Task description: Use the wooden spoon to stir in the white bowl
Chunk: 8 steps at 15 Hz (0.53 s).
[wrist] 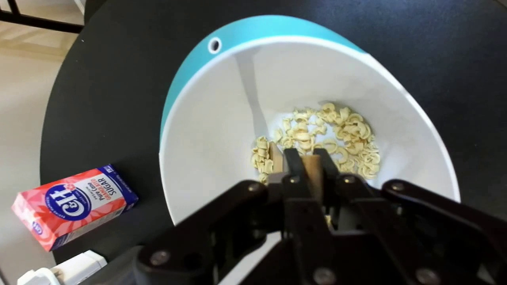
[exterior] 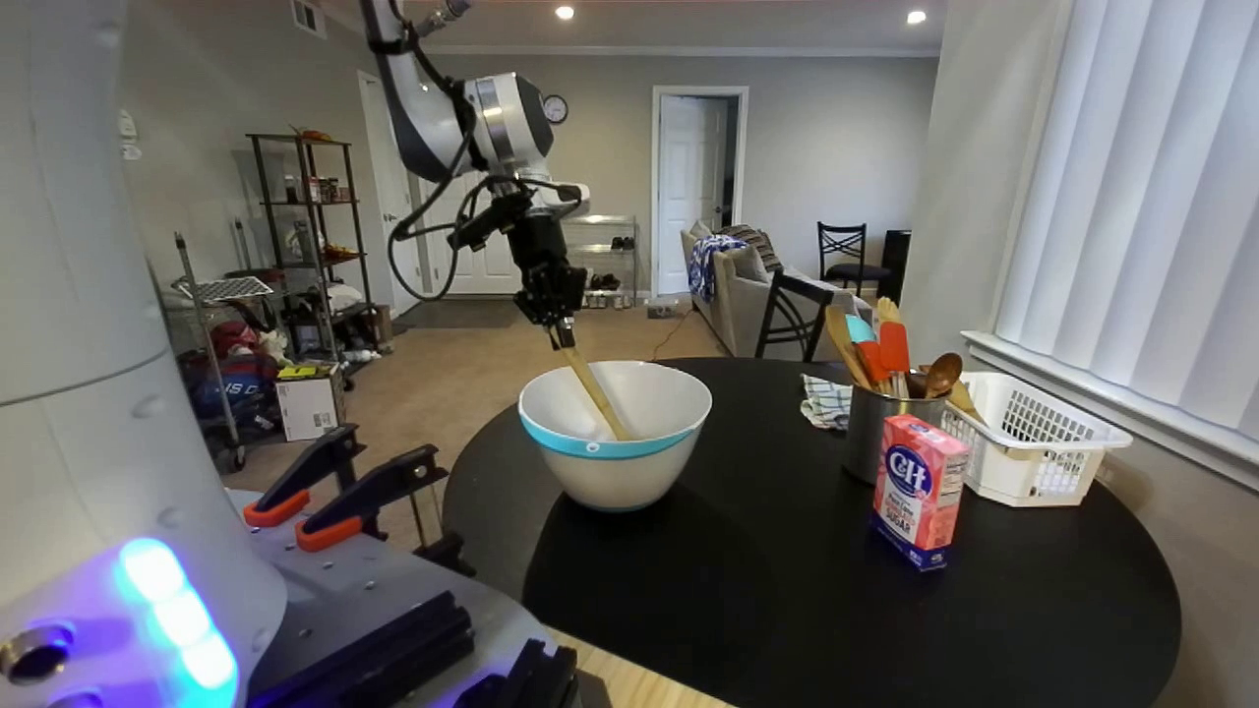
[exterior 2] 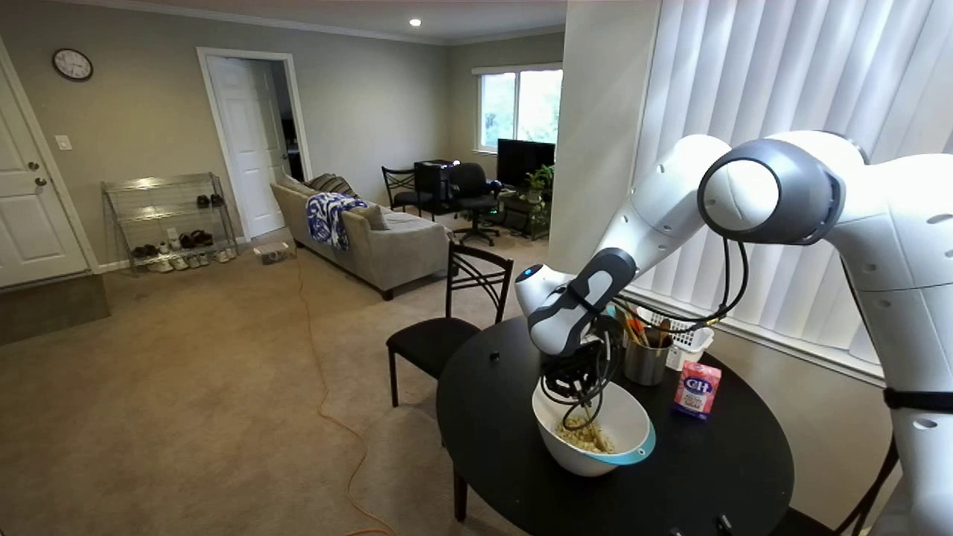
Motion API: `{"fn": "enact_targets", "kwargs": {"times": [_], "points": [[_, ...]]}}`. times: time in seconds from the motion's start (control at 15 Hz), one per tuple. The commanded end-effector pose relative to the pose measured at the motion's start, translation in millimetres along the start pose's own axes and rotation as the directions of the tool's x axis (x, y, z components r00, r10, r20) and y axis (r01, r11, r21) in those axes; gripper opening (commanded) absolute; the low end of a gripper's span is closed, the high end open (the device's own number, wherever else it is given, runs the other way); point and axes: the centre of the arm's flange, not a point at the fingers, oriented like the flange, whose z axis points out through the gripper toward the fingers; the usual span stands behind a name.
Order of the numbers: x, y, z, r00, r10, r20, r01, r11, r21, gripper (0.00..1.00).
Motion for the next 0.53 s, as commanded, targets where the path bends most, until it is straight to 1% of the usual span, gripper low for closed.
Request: {"fn": "enact_targets", "kwargs": {"times": [0.0, 0.13, 0.47], "points": [[3.9, -3.4, 24.9, 0.997, 0.067, -0.038, -0.066, 0.998, 0.023, 0.04], [1.5, -2.2, 23.9, 0.994, 0.096, -0.041, -0.095, 0.995, 0.034, 0.04], [3.0, 0.8, 4.1, 0.986, 0.129, -0.102, -0.115, 0.985, 0.131, 0.04]]}}
